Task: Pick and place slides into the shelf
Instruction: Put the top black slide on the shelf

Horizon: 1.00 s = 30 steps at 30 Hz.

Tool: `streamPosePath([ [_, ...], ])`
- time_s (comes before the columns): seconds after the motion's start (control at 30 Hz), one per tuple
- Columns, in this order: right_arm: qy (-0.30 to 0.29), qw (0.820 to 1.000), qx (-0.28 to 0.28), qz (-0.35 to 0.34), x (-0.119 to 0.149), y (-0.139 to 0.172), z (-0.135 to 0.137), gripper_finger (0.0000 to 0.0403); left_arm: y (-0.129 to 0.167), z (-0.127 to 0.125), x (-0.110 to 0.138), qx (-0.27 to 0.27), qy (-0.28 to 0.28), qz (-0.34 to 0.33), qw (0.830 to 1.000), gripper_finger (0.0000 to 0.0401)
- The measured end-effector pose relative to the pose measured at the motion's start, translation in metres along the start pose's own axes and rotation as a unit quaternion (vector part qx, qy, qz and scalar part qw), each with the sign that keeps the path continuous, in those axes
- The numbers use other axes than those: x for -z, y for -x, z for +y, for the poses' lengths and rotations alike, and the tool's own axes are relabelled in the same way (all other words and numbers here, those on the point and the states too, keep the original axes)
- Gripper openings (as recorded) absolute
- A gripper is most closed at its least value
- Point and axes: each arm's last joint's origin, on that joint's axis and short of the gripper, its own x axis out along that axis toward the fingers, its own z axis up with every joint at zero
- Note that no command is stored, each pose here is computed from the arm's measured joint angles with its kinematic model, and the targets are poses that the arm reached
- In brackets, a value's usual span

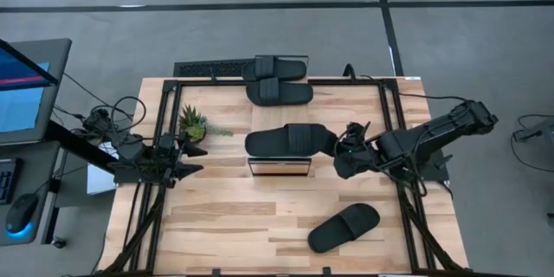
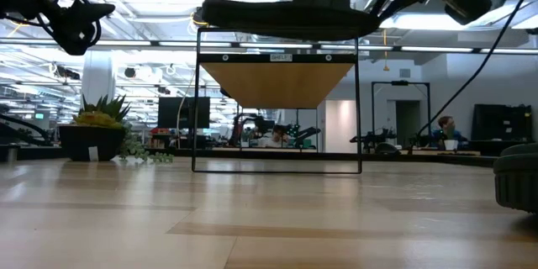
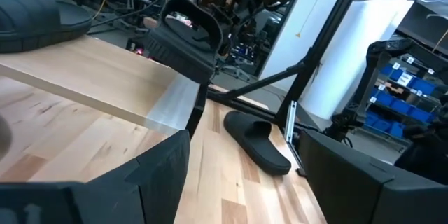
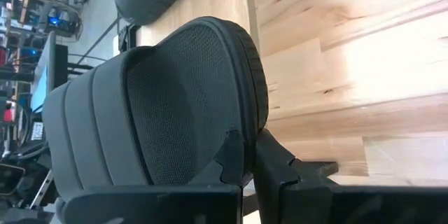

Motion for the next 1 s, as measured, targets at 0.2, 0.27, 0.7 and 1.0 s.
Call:
streamPosePath([
  [0.2,0.001,1.000,0.010,-0.002,0.0033,-0.0041,-0.0013,0.0000,0.0000,-0.0006,0.0004,0.011,0.000,0.005,1.000,0.0258],
  [0.27,0.003,1.000,0.014,-0.002,0.0057,-0.0070,-0.0016,0.0000,0.0000,-0.0008,0.0005,0.014,0.000,0.007,1.000,0.0258],
  [0.7,0.001,1.000,0.020,0.003,0.0071,-0.0085,-0.0022,0.0000,0.0000,-0.0008,0.0005,0.015,0.012,0.007,1.000,0.0258],
  [1.0,0.005,1.000,0.028,0.005,0.0065,-0.0088,-0.0035,0.0000,0.0000,-0.0008,0.0005,0.015,0.012,0.007,1.000,0.0258],
])
